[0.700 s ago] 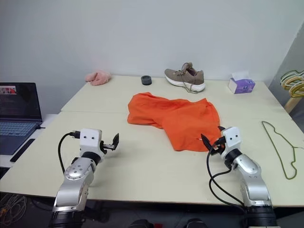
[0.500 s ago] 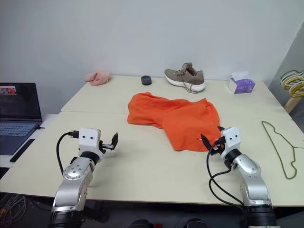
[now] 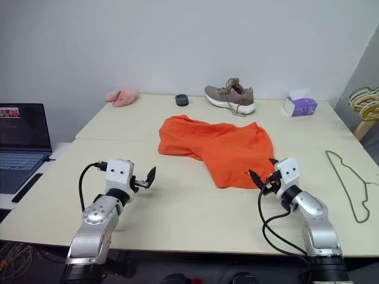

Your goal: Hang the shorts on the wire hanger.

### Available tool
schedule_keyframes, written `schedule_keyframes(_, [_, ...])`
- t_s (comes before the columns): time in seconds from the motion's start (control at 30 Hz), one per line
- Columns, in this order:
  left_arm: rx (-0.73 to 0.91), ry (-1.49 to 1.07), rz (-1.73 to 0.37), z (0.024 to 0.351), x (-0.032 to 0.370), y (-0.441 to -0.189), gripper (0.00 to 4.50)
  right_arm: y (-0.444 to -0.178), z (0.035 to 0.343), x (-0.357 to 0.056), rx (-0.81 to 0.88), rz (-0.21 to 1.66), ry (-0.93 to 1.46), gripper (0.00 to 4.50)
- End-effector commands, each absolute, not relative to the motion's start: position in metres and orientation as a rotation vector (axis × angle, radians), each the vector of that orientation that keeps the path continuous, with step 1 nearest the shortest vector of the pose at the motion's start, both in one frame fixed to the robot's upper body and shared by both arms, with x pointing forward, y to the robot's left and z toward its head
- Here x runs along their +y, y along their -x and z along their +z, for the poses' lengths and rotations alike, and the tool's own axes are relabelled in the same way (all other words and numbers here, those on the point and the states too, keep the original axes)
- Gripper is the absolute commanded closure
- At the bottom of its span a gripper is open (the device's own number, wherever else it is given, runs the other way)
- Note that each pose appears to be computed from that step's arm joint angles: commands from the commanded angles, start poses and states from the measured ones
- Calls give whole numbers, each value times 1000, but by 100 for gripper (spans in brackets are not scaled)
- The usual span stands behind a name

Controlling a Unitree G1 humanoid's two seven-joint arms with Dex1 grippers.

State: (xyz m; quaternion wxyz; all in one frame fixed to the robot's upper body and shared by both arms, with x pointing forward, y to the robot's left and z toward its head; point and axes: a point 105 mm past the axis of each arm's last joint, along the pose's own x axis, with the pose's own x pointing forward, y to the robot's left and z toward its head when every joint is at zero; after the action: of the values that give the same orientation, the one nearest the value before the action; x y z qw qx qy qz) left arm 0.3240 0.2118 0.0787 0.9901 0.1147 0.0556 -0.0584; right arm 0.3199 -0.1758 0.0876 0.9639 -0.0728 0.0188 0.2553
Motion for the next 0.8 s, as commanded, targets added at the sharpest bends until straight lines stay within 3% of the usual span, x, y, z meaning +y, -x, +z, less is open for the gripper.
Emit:
schedule_keyframes(0.03, [23, -228, -168, 101, 203, -326, 0, -322, 107, -174, -16, 539, 166, 4])
schedule_keyframes(0.2, [10, -242, -229, 102, 192, -326, 0, -317, 99, -172, 50, 569, 205, 4])
schedule_keyframes(0.5, [-2, -205, -440, 101, 158, -317, 0, -340, 95, -206, 176, 389, 247, 4])
schedule_keyframes(0.8, [-5, -235, -563, 104, 138, -317, 0, -355, 68, -220, 421, 328, 96, 4])
